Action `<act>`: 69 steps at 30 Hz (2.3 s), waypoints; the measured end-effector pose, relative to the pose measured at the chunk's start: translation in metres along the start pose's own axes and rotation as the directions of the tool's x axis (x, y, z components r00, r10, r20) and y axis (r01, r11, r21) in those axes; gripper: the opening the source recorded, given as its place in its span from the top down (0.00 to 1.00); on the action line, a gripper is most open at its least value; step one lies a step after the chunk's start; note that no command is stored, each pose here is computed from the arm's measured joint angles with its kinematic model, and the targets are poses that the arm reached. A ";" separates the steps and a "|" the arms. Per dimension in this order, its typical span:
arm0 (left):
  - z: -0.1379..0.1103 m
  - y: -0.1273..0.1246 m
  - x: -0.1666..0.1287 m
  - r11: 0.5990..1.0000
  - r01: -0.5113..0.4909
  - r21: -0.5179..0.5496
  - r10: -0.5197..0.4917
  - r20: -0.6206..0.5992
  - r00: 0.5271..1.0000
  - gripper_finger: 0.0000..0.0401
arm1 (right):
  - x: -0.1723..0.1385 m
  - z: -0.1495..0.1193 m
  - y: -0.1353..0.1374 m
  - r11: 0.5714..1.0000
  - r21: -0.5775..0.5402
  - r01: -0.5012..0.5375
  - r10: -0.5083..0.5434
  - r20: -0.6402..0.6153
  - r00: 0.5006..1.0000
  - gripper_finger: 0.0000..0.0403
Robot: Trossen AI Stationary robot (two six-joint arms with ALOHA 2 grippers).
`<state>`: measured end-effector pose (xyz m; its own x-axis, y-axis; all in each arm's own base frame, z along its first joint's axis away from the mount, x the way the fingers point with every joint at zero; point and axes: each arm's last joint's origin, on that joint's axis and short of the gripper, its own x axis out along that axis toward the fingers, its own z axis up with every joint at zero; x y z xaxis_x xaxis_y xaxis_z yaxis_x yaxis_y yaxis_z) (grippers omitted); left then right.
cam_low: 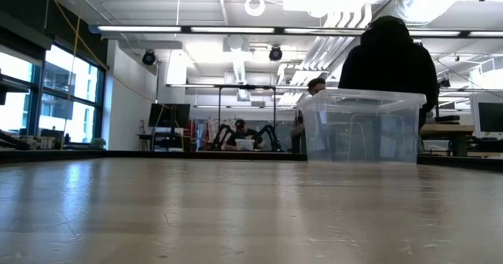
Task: Roll bandage
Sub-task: Close the transparent zip bag
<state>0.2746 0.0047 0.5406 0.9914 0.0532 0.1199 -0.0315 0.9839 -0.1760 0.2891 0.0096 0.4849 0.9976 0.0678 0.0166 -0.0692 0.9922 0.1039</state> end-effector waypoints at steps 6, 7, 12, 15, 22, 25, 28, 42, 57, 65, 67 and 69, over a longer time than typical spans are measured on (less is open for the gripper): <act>-0.022 0.003 0.021 1.000 -0.012 -0.002 0.012 -0.101 0.995 0.88 | 0.000 0.000 0.000 1.000 0.004 0.000 0.000 -0.001 1.000 1.00; -0.026 0.003 0.023 1.000 -0.016 0.000 0.016 -0.129 0.991 0.88 | 0.000 0.000 0.000 1.000 0.010 -0.001 0.001 -0.002 1.000 1.00; -0.039 0.006 0.021 0.998 -0.064 0.016 0.066 -0.259 0.964 0.92 | -0.001 0.000 0.000 1.000 0.011 -0.006 0.006 0.001 1.000 1.00; -0.043 0.007 0.020 0.997 -0.069 0.027 0.074 -0.301 0.951 0.93 | -0.005 0.006 0.001 1.000 0.006 -0.009 0.009 0.031 0.999 1.00; -0.030 0.005 0.006 0.996 -0.061 0.059 0.073 -0.249 0.966 0.95 | -0.007 0.006 0.001 1.000 -0.001 -0.007 0.007 0.032 0.999 1.00; -0.016 0.003 0.001 0.994 -0.025 0.111 0.041 -0.148 0.988 0.92 | -0.007 0.006 0.001 1.000 -0.001 -0.007 0.007 0.026 1.000 1.00; -0.006 -0.001 0.001 0.988 0.050 0.144 -0.042 -0.060 0.997 0.85 | -0.007 0.005 0.001 1.000 -0.001 -0.005 0.005 0.012 1.000 1.00; -0.029 0.000 0.031 0.986 0.078 0.147 -0.061 -0.119 0.991 0.58 | -0.007 0.004 0.001 1.000 0.012 -0.005 0.005 0.011 1.000 1.00; -0.032 -0.005 0.030 0.985 0.069 0.157 -0.046 -0.141 0.989 0.97 | -0.007 0.004 0.001 1.000 0.018 -0.005 0.005 0.011 1.000 1.00; -0.038 -0.008 0.032 0.988 0.055 0.145 -0.032 -0.159 0.987 0.93 | -0.007 0.008 0.002 1.000 0.016 -0.015 0.014 0.055 0.998 1.00; -0.038 -0.009 0.032 0.989 0.047 0.140 -0.023 -0.162 0.987 0.93 | -0.007 0.009 0.002 1.000 0.016 -0.015 0.014 0.057 0.998 1.00; -0.039 -0.009 0.032 0.988 0.056 0.147 -0.032 -0.164 0.986 0.91 | -0.009 0.010 0.002 1.000 0.015 -0.015 0.014 0.063 0.998 1.00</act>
<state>0.3115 -0.0095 0.5084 0.9993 -0.0070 -0.0364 0.0061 0.9997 -0.0236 0.2802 0.0096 0.4947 0.9939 0.0754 0.0809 -0.0847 0.9893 0.1190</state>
